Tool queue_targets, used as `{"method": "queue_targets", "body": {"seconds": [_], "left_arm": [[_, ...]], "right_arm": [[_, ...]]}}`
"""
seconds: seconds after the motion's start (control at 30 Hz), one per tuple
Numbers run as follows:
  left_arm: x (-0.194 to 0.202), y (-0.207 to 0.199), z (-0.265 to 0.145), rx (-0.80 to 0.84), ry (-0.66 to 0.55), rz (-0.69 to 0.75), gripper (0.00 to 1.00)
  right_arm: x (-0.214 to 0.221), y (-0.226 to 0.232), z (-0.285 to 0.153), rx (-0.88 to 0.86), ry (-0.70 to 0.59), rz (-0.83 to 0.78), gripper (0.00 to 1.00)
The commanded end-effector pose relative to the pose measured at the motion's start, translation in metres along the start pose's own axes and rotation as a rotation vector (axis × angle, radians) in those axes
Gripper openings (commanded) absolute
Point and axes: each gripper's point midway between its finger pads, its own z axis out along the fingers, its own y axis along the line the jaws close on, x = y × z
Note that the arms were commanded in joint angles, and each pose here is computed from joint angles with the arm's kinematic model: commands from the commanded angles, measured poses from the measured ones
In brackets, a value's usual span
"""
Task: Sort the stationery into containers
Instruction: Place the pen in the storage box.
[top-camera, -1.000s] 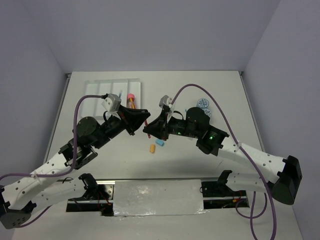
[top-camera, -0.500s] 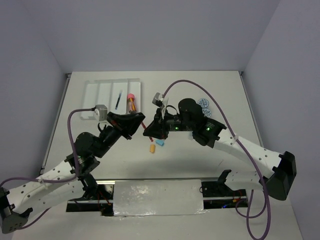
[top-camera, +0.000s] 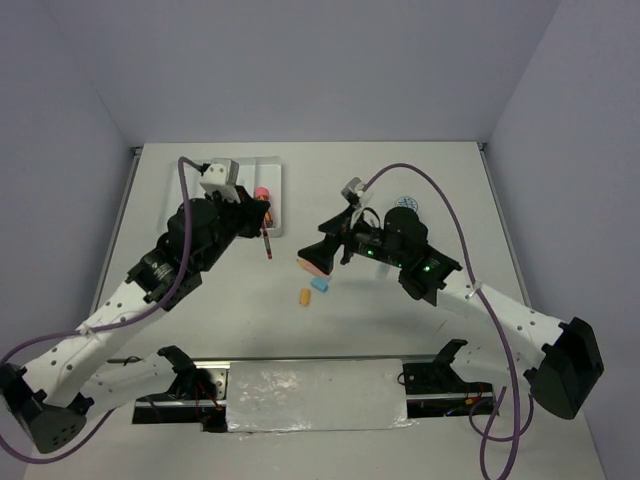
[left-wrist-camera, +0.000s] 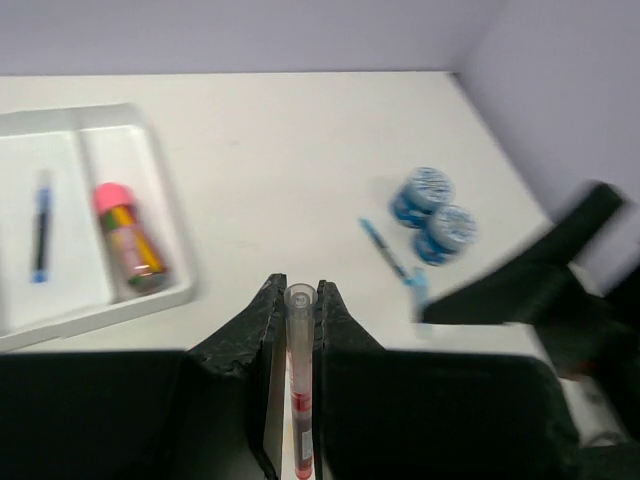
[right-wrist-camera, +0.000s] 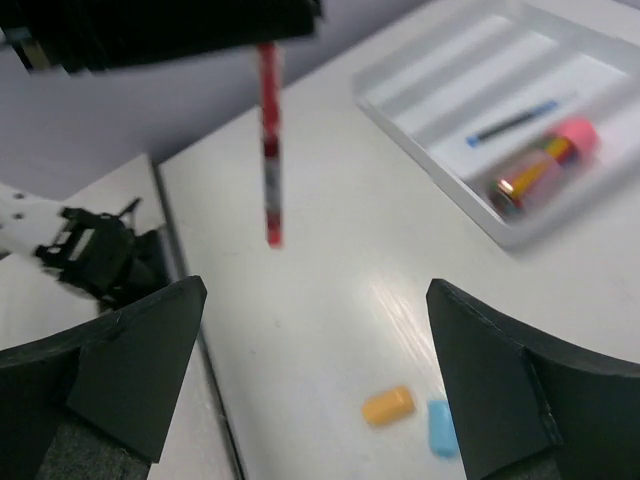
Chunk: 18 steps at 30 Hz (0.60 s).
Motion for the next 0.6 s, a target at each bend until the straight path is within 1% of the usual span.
{"method": "queue_targets", "body": {"seconds": [0.0,0.03,0.07,0.1,0.13,0.2,0.23,0.27,0.3,0.4,0.43,0.5,0.57], "left_arm": [[-0.003,0.03,0.021,-0.095,0.033,0.087,0.0],[-0.006,0.052,0.042,-0.178,0.054,0.143,0.0],[-0.006,0.066,0.052,-0.235,0.071,0.17,0.0],[-0.006,0.08,0.064,-0.276,0.094,0.191,0.0],[-0.006,0.1,0.092,-0.288,0.139,0.215,0.0],[-0.009,0.119,0.119,-0.295,0.164,0.226,0.0],[-0.008,0.141,0.143,-0.317,0.186,0.256,0.0],[-0.006,0.147,0.155,-0.3,0.21,0.262,0.0],[0.0,0.165,0.174,-0.313,0.272,0.296,0.0],[0.01,0.19,0.197,-0.337,0.345,0.307,0.0],[0.02,0.206,0.207,-0.353,0.387,0.295,0.0],[0.037,0.221,0.219,-0.358,0.427,0.267,0.0],[0.044,0.233,0.227,-0.358,0.428,0.246,0.01]], "right_arm": [[0.01,-0.058,-0.038,0.264,-0.008,0.057,1.0],[0.008,-0.065,-0.053,0.318,-0.033,0.069,1.0],[0.014,-0.073,-0.063,0.373,-0.021,0.105,1.0],[0.012,-0.076,-0.071,0.403,-0.032,0.116,1.0],[0.008,-0.077,-0.082,0.433,-0.058,0.117,1.0],[0.008,-0.069,-0.087,0.413,-0.062,0.12,1.0],[0.014,-0.061,-0.091,0.383,-0.045,0.127,1.0],[0.02,-0.058,-0.094,0.377,-0.028,0.137,1.0],[0.024,-0.055,-0.097,0.368,-0.022,0.142,1.0],[0.037,-0.049,-0.105,0.354,0.012,0.147,1.0],[0.04,-0.046,-0.11,0.353,0.008,0.145,1.0],[0.039,-0.039,-0.113,0.329,-0.01,0.149,1.0],[0.042,-0.037,-0.115,0.321,-0.007,0.148,1.0]]}}
